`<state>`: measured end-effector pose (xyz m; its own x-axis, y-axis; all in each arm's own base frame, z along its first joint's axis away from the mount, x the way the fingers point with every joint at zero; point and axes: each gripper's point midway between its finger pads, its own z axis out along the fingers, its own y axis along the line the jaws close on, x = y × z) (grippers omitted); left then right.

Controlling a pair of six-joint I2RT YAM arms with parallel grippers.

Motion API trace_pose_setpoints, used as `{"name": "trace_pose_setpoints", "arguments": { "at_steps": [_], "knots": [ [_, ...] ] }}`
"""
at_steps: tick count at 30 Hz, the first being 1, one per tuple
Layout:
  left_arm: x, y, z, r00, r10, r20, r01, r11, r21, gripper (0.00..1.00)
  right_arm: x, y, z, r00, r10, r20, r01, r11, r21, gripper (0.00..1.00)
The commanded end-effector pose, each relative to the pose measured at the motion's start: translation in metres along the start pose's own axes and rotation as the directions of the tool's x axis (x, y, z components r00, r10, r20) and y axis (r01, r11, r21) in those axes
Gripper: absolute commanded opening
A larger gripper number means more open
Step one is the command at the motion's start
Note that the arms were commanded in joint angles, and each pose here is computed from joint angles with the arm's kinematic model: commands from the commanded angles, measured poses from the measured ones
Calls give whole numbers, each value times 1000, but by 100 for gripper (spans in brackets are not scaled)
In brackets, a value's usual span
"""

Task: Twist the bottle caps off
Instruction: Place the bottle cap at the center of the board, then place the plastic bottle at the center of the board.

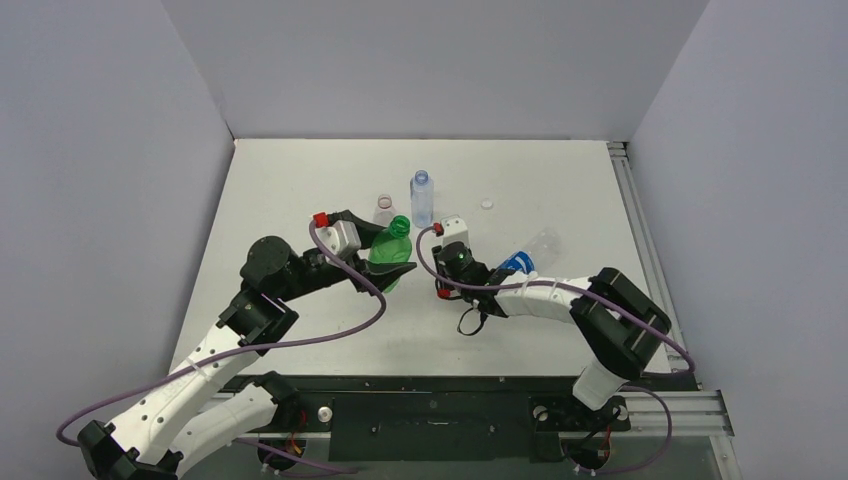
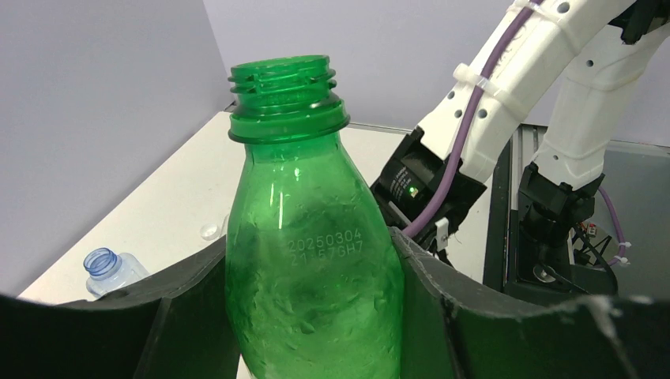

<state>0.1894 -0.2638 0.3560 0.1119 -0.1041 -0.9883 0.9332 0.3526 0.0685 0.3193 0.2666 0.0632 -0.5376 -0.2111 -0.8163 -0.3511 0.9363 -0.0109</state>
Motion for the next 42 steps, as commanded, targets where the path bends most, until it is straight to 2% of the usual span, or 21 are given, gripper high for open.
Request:
{"name": "trace_pose_setpoints", "arguments": {
  "at_steps": [1,5,7,9,12,15,17,20,22,27,28,29,30,31,33,36,39,42],
  "knots": [
    [-23,0,-1,996,57,74,-58,998,5,0,-6,-8,8,993,72,93,-79,994,70,6],
    [-25,-2,1,996,44,82,-45,999,19,0,12,-9,14,995,77,63,-82,992,93,6],
    [-26,-3,1,996,42,83,-44,999,23,0,19,-10,16,996,80,47,-84,992,98,10],
    [-26,-3,1,995,43,85,-45,999,24,0,23,-10,16,996,86,37,-89,992,94,18],
    [-27,-3,1,995,44,85,-46,999,23,0,24,-8,14,995,93,26,-95,992,85,36],
    [-29,-3,1,995,45,88,-48,999,24,0,17,-8,10,994,101,36,-104,992,76,46],
    [-30,-3,1,995,45,91,-47,999,25,3,10,-8,6,994,102,41,-105,992,68,57],
    [-32,-3,2,994,47,95,-49,998,25,4,-6,-11,-6,994,98,57,-101,993,65,60],
    [-33,-2,2,994,46,98,-49,999,21,4,-32,-15,-22,989,110,94,-115,992,55,61],
    [-30,4,5,995,25,99,-25,1000,-3,5,-135,-18,-103,949,173,262,-155,984,-87,62],
    [-29,4,6,995,25,98,-25,1000,-2,5,-169,-18,-130,920,207,332,-170,976,-138,62],
    [-28,5,6,995,23,97,-23,1000,-4,5,-178,-15,-143,919,207,336,-154,972,-177,63],
    [-28,5,7,995,17,97,-16,1000,-7,5,-207,-16,-170,888,237,395,-159,962,-220,64],
    [-27,7,7,995,13,96,-11,1000,-14,5,-215,-13,-183,884,241,401,-145,956,-255,65],
    [-28,9,8,995,5,101,-3,1000,-26,5,-249,-10,-224,836,286,468,-126,931,-342,66],
    [-28,11,8,995,-3,102,6,999,-32,5,-271,-2,-263,796,333,505,-90,891,-446,70],
    [-27,9,9,995,-9,99,12,1000,-24,5,-287,21,-299,768,393,507,-22,806,-591,75],
    [-25,10,10,995,-10,96,13,1000,-25,6,-290,48,-320,770,398,499,57,737,-674,78]
  ]
}}
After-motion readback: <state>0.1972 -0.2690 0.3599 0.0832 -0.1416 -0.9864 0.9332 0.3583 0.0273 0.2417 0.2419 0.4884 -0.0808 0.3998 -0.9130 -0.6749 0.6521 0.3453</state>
